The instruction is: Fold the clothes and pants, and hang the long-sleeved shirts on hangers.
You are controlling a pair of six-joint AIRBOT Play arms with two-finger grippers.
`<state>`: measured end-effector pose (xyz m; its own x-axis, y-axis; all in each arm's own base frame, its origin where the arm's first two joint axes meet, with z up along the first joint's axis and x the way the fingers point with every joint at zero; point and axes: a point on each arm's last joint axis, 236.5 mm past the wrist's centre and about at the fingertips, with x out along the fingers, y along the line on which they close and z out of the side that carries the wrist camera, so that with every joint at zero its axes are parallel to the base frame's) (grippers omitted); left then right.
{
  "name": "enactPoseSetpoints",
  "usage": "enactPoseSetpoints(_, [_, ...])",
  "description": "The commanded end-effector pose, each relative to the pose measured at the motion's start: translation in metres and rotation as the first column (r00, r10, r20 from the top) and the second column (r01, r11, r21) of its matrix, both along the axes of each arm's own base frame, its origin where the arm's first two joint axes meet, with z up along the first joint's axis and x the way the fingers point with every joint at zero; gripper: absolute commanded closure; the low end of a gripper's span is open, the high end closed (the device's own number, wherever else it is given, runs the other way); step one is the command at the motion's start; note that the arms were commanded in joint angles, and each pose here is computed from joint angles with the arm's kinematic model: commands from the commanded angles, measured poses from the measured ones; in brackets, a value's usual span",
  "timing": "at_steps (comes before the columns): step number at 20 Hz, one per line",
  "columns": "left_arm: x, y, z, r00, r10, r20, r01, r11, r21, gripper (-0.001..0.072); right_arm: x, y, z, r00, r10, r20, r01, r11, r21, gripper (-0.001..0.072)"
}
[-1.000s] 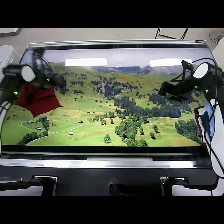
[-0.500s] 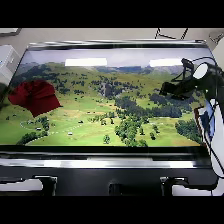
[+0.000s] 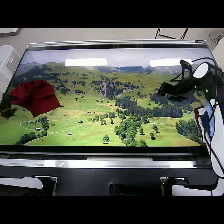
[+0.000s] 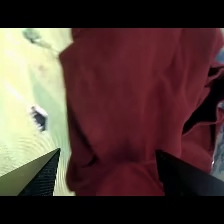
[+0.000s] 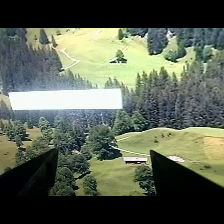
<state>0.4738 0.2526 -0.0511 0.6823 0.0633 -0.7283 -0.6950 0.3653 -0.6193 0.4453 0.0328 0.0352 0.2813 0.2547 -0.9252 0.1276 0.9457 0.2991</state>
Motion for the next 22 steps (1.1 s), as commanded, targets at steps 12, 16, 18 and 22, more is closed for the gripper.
enactPoseSetpoints(12, [0.052,-0.137,0.245,0.833,-0.378,0.405,0.187,0.880,0.436,0.0685,-0.009,-0.025,0.057,0.990,0.002,0.139,0.015,0.992,-0.126,0.0049])
enactPoseSetpoints(16, [-0.015,-0.314,0.387,0.525,-0.641,0.559,0.314,0.757,0.573,0.0685,-0.010,-0.029,0.129,0.935,-0.007,0.355,0.061,0.988,-0.142,0.0049])
enactPoseSetpoints(18, [-0.056,-0.400,0.410,0.359,-0.728,0.585,0.426,0.685,0.591,0.0685,-0.019,-0.030,0.158,0.904,-0.007,0.427,0.078,0.986,-0.150,0.0049])
enactPoseSetpoints(22, [-0.122,-0.535,0.369,0.155,-0.814,0.560,0.686,0.496,0.532,0.0685,-0.044,-0.043,0.201,0.857,0.003,0.515,0.120,0.971,-0.206,0.0049])
